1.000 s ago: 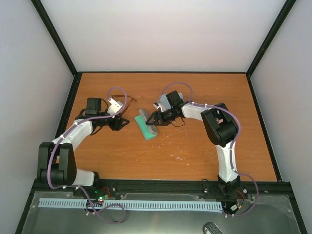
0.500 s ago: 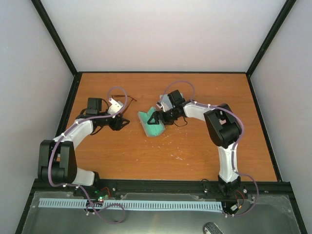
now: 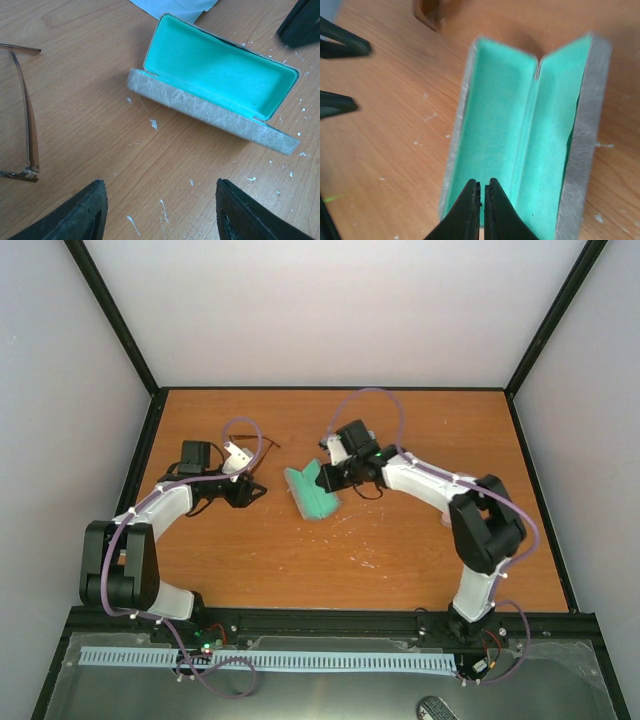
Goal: Organize the sunglasses
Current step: Place the sunglasses case at the center of the board, then move the sunglasses case at the center of the board.
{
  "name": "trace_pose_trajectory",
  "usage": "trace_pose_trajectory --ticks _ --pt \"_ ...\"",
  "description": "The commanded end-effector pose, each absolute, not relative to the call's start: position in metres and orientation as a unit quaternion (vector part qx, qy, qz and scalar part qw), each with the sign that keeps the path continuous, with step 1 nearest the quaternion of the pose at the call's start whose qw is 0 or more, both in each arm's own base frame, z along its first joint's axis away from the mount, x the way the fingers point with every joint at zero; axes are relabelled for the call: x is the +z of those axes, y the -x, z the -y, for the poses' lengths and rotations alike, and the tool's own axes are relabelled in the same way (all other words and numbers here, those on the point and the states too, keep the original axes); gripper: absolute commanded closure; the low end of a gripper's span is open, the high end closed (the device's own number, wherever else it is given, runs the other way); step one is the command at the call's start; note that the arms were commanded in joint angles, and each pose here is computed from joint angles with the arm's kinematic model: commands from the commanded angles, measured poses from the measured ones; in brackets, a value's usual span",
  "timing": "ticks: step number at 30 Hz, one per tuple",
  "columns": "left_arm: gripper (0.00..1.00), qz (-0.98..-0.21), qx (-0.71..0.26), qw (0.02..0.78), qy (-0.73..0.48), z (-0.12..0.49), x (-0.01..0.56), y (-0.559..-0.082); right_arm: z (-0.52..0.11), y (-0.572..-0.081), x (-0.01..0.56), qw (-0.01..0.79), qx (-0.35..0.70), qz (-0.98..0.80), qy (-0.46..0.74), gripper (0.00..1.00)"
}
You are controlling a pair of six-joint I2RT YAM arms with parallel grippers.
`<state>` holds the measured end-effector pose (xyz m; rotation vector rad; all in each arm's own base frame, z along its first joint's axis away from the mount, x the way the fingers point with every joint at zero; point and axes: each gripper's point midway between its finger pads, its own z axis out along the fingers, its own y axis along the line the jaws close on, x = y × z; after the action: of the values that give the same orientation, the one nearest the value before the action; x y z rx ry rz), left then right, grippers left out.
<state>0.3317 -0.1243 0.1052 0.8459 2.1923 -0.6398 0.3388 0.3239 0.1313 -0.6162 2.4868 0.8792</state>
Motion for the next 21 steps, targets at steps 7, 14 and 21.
trace_pose_trajectory --ticks 7,14,21 --pt "0.41 -0.83 -0.242 0.379 -0.329 0.125 0.125 -0.341 -0.37 -0.31 0.039 0.128 0.254 -0.926 0.247 0.97" --pt "0.41 -0.829 -0.244 0.381 -0.33 0.125 0.124 -0.34 -0.385 -0.286 0.019 0.106 0.219 -0.927 0.287 0.96" --pt "0.41 -0.826 -0.25 0.382 -0.331 0.127 0.124 -0.341 -0.373 -0.27 0.005 0.122 0.099 -0.926 0.344 0.96"
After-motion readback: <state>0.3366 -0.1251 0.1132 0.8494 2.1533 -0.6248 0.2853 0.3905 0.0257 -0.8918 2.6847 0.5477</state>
